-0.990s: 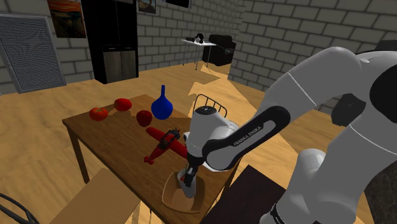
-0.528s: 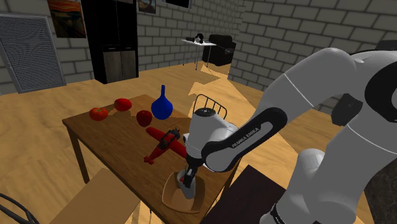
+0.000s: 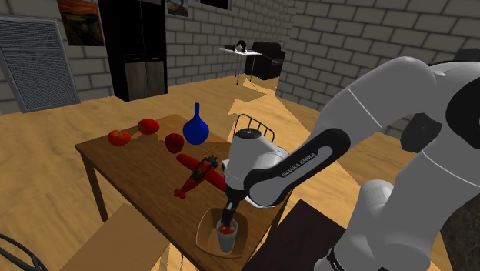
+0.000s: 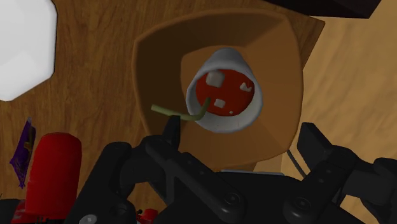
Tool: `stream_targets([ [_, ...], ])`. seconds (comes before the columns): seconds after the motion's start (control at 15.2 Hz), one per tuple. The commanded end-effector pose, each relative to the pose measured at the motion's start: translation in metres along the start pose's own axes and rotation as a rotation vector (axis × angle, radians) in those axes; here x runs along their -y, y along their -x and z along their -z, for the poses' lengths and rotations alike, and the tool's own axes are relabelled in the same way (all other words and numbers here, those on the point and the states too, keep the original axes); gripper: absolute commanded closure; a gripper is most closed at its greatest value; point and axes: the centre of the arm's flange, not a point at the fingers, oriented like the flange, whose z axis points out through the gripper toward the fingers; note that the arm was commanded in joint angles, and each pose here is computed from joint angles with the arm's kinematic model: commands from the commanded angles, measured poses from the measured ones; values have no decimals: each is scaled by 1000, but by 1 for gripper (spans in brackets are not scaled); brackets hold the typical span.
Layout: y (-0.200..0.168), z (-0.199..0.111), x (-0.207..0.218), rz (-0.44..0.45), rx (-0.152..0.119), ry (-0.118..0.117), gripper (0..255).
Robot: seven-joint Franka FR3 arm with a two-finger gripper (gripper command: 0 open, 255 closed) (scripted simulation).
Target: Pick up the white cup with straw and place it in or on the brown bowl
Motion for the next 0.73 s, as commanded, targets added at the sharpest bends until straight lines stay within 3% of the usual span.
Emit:
stream_targets([
  [0.0, 0, 19, 0, 0, 1, 0, 0],
  [0.13, 0, 43, 0, 0, 1, 0, 0],
  [0.66, 0, 43, 0, 0, 1, 0, 0],
])
